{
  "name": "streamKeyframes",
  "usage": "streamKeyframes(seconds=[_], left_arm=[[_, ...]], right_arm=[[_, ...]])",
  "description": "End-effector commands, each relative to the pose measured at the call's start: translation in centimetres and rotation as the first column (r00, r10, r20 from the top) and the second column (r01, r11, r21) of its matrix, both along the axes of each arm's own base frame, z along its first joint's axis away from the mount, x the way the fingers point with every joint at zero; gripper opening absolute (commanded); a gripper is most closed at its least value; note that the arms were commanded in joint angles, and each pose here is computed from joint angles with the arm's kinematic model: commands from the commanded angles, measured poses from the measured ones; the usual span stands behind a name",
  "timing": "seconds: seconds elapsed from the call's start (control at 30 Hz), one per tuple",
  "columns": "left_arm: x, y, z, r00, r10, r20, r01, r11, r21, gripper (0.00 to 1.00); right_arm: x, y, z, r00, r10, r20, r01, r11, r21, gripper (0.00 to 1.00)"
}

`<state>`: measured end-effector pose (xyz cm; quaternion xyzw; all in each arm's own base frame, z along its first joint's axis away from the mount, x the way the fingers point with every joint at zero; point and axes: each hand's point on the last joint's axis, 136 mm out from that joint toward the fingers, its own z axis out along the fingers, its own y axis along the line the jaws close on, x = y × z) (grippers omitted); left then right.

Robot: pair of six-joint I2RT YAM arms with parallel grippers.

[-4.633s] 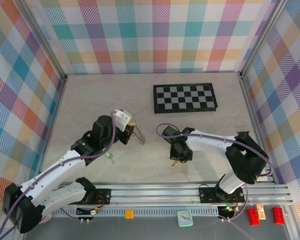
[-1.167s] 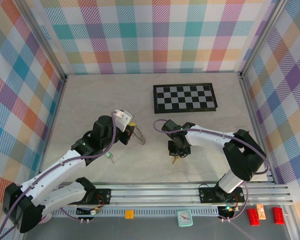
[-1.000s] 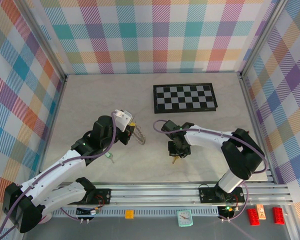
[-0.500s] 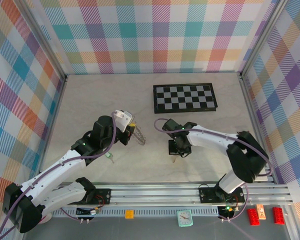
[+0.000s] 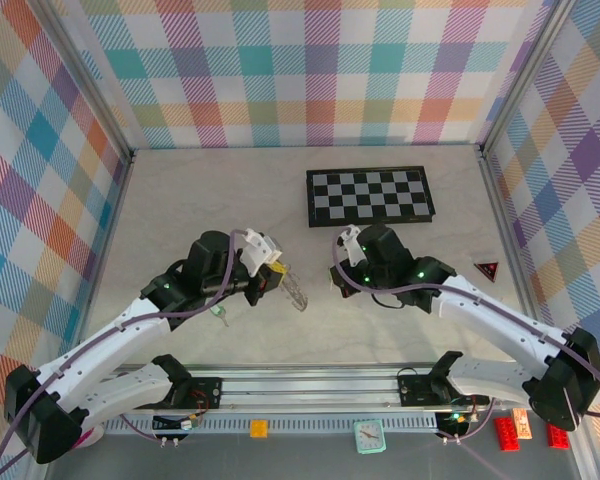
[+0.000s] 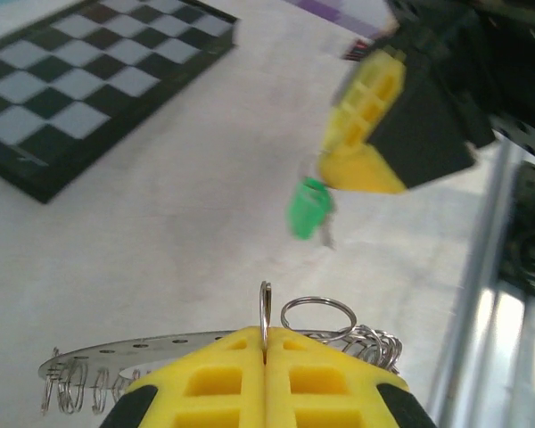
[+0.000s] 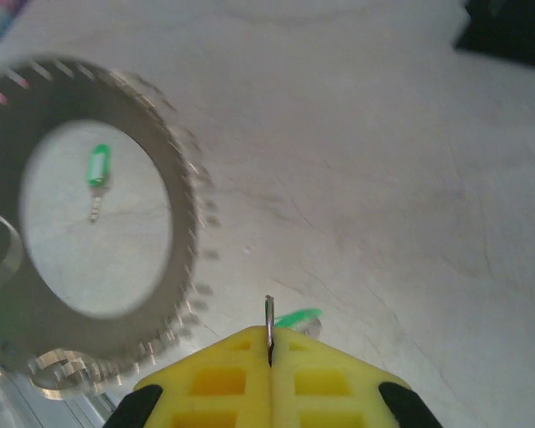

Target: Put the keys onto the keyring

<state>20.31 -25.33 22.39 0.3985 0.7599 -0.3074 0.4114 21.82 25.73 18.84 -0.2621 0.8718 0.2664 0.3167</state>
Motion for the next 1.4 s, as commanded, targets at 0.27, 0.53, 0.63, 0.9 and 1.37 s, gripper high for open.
streamKeyframes(seconds=[0.27,0.53,0.63,0.9,1.37], left_arm=[[-2.1,-1.7,-1.2,0.992,-0.116,-0.049,0.117,0.993,0.028,0.00],[-2.9,-2.6,-2.1,0.978,-0.204,-0.042,0.206,0.978,0.042,0.00],[-3.2,-2.6,-2.5,0.975,-0.222,-0.026,0.224,0.973,0.057,0.00],[-3.1,-2.7,-2.6,0.957,-0.266,0.120,0.254,0.961,0.109,0.00],[-3.0,-2.3,-2.6,0.928,-0.271,0.257,0.241,0.960,0.143,0.00]], right_arm=[[-2.1,2.7,3.2,0.894,0.325,0.309,-0.356,0.933,0.048,0.00],[-4.9,2.7,2.6,0.807,0.479,0.345,-0.514,0.858,0.011,0.00],[-6.1,3.2,2.6,0.784,0.530,0.322,-0.573,0.818,0.048,0.00],[-6.5,4.3,2.3,0.794,0.548,0.263,-0.591,0.797,0.122,0.00],[-6.5,5.5,1.1,0.798,0.566,0.207,-0.599,0.784,0.165,0.00]])
